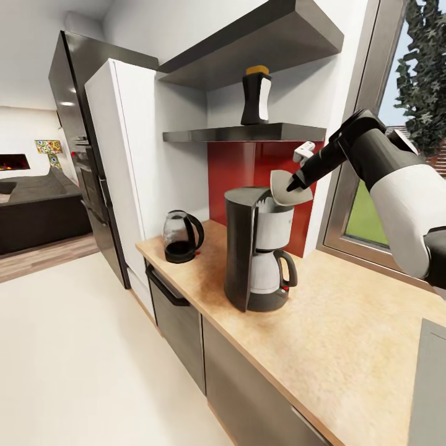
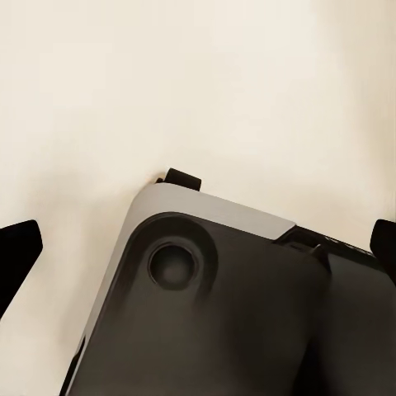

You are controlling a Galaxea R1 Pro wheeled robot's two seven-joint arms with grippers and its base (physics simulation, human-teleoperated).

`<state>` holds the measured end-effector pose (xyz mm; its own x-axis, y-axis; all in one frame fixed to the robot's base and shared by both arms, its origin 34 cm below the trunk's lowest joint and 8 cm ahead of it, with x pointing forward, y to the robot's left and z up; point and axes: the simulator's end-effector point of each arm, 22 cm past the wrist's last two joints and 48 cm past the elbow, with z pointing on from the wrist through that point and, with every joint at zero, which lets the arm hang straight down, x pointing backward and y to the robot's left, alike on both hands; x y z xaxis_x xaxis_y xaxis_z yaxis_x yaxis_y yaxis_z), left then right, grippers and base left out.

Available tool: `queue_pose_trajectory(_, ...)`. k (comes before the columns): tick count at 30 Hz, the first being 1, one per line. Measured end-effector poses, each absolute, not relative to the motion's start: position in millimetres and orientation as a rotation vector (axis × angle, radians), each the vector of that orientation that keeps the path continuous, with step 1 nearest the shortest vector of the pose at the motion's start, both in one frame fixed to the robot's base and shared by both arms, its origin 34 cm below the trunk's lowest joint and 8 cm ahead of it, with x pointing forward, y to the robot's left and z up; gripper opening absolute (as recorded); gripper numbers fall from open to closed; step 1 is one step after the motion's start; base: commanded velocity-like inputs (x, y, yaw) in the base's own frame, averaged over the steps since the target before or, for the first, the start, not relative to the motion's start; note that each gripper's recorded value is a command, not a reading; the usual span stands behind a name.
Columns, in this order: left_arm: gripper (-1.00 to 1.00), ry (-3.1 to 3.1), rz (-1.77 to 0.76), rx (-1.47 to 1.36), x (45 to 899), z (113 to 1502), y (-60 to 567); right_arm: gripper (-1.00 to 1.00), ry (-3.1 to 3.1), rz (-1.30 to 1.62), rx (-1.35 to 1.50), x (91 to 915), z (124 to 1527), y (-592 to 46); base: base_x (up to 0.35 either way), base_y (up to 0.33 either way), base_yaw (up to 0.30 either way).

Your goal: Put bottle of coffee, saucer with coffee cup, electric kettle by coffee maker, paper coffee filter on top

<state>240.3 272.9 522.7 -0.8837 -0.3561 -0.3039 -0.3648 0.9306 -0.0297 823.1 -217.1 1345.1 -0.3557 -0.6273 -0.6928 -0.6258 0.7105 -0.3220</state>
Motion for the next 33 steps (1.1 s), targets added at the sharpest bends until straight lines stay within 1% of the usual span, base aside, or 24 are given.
queue_pose_trajectory(16, 1.00, 2.782, 0.041, -0.532, 240.3, 522.7, 272.9, -1.00, 2.062, -0.001, -0.955, 823.0, 1345.0, -216.1, 0.010, 0.000, 0.000)
queue_pose_trajectory(22, 1.00, 2.782, 0.040, -0.533, 240.3, 522.8, 272.8, -1.00, 2.062, -0.001, -0.956, 822.8, 1345.0, -215.8, 0.071, 0.071, 0.000)
queue_pose_trajectory(33, 1.00, 2.782, 0.040, -0.531, 240.3, 522.7, 272.8, -1.00, 2.062, -0.001, -0.956, 822.9, 1345.0, -215.7, 0.008, 0.008, 0.000)
